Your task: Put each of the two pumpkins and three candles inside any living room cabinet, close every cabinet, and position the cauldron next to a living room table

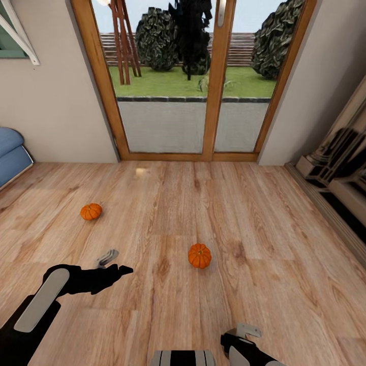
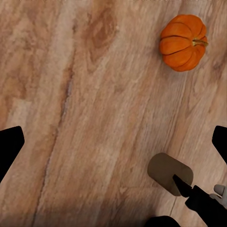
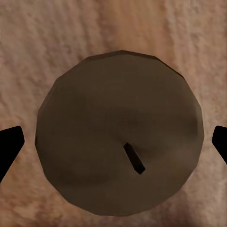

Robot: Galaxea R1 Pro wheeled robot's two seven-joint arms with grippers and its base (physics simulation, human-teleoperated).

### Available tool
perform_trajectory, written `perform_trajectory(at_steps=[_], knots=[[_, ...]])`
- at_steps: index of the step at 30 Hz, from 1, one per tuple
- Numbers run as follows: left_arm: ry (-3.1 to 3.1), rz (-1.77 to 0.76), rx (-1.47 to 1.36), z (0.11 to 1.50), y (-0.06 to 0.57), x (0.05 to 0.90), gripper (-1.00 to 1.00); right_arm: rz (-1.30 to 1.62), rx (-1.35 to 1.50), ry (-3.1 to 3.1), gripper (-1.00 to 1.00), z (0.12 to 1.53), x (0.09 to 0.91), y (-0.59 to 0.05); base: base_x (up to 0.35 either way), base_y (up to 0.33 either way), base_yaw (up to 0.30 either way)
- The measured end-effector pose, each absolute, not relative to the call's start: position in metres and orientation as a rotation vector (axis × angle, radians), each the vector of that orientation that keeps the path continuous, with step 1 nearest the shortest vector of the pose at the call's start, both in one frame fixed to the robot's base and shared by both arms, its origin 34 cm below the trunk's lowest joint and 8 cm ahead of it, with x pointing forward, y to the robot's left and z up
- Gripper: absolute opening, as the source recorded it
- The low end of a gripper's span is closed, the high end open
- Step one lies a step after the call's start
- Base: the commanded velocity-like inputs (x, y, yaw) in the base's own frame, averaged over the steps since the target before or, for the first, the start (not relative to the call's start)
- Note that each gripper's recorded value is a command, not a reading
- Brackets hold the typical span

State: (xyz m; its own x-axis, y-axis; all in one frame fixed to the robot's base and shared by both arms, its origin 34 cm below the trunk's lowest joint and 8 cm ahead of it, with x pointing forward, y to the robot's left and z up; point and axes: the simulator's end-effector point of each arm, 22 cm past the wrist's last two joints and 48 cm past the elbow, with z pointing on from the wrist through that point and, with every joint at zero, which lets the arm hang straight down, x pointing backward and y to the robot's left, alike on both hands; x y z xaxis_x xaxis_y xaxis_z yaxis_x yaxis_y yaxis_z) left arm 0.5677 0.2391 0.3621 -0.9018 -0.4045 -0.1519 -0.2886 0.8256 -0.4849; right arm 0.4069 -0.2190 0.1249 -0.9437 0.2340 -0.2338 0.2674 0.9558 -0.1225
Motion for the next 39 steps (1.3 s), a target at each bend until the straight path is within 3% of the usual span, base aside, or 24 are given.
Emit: perform_trajectory(at_steps=[39], knots=[[2.785, -0.674, -0.55, 0.348, 0.239, 0.564, 1.0, -0.235, 0.379, 2.893, 1.0, 0.116, 0.401, -0.22, 0.0, 0.0, 0.0]])
